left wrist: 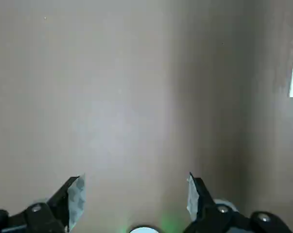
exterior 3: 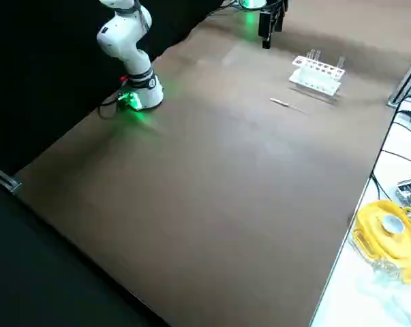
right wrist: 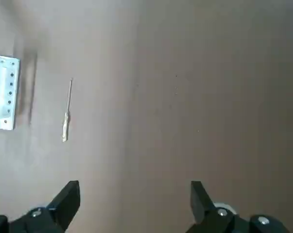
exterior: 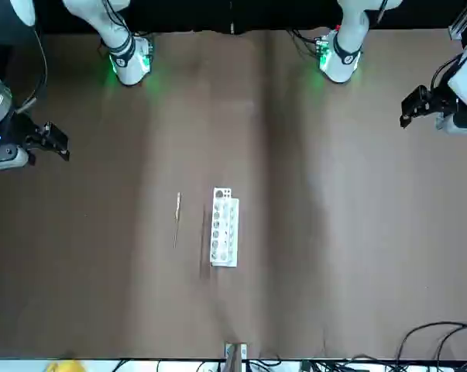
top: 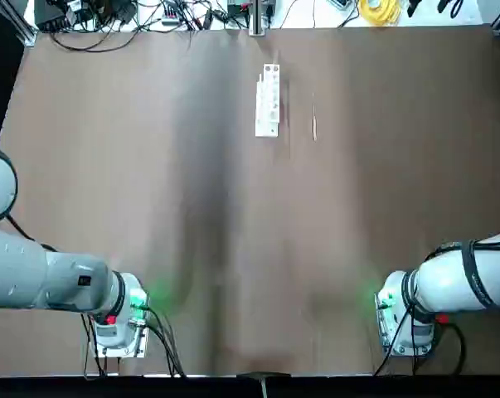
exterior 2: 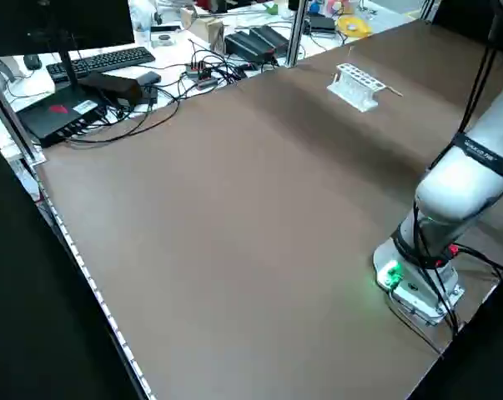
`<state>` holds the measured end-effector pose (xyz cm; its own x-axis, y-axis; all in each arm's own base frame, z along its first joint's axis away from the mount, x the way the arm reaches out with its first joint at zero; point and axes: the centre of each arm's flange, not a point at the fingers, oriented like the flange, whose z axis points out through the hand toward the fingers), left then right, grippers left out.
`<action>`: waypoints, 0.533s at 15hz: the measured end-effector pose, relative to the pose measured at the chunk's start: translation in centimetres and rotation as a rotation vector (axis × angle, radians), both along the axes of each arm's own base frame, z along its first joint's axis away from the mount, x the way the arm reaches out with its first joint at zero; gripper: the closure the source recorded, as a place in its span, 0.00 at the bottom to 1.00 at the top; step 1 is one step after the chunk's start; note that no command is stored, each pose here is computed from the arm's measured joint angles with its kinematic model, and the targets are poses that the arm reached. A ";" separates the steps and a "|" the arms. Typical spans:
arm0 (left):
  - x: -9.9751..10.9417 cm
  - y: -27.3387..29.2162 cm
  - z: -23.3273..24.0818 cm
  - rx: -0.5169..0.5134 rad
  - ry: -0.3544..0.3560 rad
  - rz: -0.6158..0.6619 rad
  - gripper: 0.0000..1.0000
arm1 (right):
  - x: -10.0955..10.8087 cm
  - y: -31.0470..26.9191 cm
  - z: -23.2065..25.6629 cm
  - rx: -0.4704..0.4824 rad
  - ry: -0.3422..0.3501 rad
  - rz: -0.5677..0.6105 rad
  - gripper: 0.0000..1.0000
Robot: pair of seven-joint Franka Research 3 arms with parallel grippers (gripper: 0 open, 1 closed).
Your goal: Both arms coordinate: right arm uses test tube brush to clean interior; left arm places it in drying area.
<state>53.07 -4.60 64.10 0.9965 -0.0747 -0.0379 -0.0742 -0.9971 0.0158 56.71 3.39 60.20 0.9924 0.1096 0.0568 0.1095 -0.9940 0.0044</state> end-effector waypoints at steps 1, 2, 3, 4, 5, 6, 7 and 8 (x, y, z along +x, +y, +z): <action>-0.1 0.0 0.1 0.000 -0.001 0.000 0.00 | 0.0 0.0 0.0 0.000 0.001 0.000 0.00; -0.5 -0.1 0.3 0.000 0.005 -0.018 0.00 | 0.0 0.0 -0.2 0.001 0.003 0.000 0.00; -0.7 -0.1 0.5 0.003 0.010 -0.026 0.00 | 0.0 0.0 -0.3 0.001 0.006 0.000 0.00; -0.9 -0.2 0.6 0.005 0.009 -0.029 0.00 | 0.0 0.0 -0.5 0.001 0.008 0.000 0.00; -0.9 -0.4 0.7 0.007 0.009 -0.032 0.00 | 0.0 0.0 -0.6 0.001 0.010 0.000 0.00; -0.9 -0.5 0.7 0.008 0.010 -0.030 0.00 | 0.0 0.1 -0.6 0.002 0.011 0.002 0.00; -0.9 -0.5 0.5 0.009 0.013 -0.030 0.00 | 0.0 0.4 -0.6 0.003 0.009 0.007 0.00; -0.8 -0.4 0.3 0.010 0.020 -0.032 0.00 | 0.0 1.0 -0.6 0.005 0.007 0.018 0.00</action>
<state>52.26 -4.97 64.37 0.9926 -0.1061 -0.0590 -0.1058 -0.9944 0.0080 56.66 4.40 59.62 0.9906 0.1275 0.0501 0.1277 -0.9918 -0.0014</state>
